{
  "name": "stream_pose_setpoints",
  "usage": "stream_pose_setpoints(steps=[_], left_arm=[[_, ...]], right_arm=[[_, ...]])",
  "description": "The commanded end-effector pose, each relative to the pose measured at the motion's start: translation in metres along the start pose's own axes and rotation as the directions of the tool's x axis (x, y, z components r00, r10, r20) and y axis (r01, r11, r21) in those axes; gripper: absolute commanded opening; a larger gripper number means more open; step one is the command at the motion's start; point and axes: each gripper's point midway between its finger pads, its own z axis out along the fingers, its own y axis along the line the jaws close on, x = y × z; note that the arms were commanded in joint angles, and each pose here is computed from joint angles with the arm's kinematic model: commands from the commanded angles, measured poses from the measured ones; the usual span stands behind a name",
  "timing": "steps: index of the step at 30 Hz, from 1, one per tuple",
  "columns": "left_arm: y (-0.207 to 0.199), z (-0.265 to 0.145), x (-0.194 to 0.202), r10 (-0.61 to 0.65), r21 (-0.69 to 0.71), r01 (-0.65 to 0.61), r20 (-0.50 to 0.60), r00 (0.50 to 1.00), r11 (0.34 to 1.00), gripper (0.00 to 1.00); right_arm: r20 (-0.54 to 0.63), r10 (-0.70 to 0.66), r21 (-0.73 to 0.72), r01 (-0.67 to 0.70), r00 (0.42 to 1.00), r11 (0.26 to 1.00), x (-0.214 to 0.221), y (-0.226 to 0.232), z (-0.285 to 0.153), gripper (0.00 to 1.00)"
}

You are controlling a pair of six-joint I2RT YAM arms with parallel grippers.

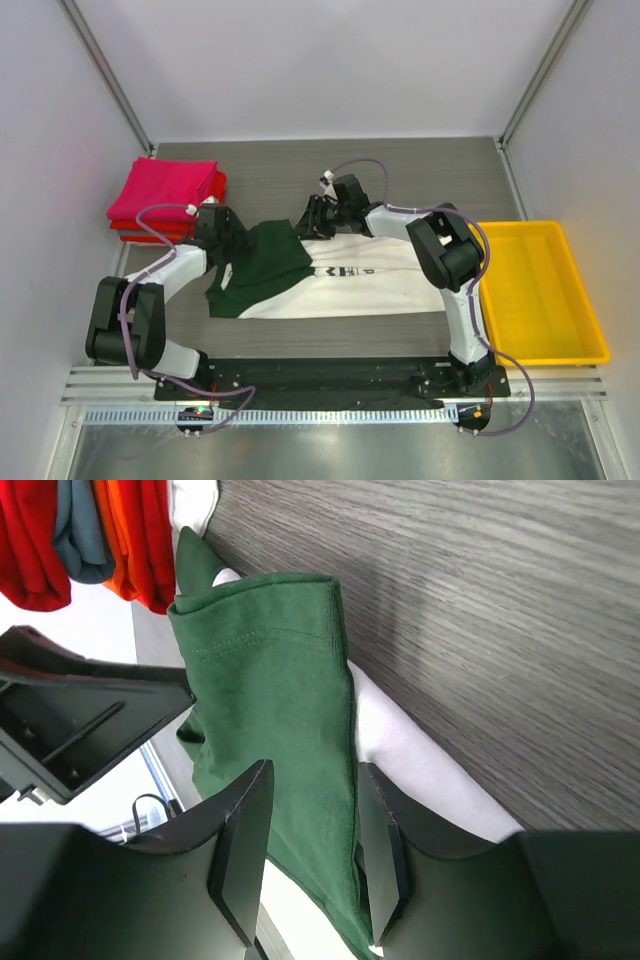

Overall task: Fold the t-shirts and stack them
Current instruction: Fold the tshirt

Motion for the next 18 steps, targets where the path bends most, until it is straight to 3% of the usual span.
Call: stream_pose_setpoints(steps=[1,10,14,18], left_arm=[[-0.018,0.006,-0.017,0.015,0.056,-0.017,0.038,0.999,0.998,0.54],[-0.017,0.015,-0.016,0.016,0.050,-0.017,0.025,1.000,0.999,0.39],[-0.019,0.008,-0.019,0.018,0.058,-0.021,0.042,0.999,0.998,0.32],[-0.019,0.000,-0.020,0.019,0.066,-0.023,0.062,0.998,0.998,0.15]], right_arm=[[0.012,-0.032,-0.071,0.033,0.999,0.997,-0.011,0.022,0.005,0.45],[-0.022,-0.028,-0.095,0.026,0.999,0.995,-0.007,0.025,0.017,0.39],[-0.022,-0.034,-0.103,0.031,0.999,0.994,-0.008,0.029,0.015,0.23],[-0.015,-0.043,-0.120,0.041,0.999,0.992,-0.010,0.036,0.010,0.10]])
